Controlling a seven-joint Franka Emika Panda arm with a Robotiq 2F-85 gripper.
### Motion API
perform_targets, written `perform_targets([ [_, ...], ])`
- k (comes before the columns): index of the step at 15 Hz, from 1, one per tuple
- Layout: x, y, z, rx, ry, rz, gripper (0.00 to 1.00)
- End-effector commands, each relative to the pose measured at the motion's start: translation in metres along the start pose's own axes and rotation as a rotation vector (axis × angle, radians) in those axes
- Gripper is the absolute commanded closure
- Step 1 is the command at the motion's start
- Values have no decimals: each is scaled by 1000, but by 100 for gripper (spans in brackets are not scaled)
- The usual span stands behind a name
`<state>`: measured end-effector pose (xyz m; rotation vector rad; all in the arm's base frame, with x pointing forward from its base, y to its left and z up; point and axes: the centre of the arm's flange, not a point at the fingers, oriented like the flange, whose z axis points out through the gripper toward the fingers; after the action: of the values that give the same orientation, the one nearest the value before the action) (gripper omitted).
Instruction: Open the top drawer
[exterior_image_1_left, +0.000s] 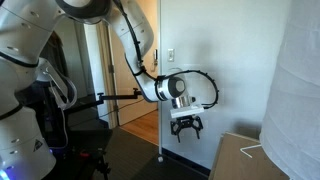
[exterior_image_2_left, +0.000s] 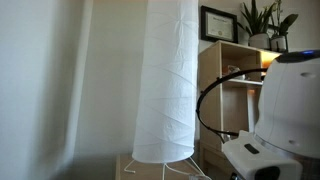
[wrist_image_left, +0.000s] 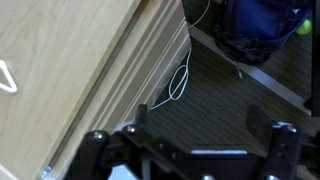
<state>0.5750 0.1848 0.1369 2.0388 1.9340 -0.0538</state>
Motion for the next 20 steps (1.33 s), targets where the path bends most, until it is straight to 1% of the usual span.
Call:
perform_targets([
  [1, 5, 10, 12, -17, -41, 59, 0],
  [6, 8, 13, 19, -12, -67, 120, 0],
  [8, 10, 14, 20, -9, -58, 144, 0],
  [9, 4, 9, 19, 5, -32, 118, 0],
  [17, 6, 9, 20, 4, -32, 130, 0],
  [18, 4, 3, 16, -6, -21, 132, 0],
  [20, 1, 4, 21, -1, -24, 147, 0],
])
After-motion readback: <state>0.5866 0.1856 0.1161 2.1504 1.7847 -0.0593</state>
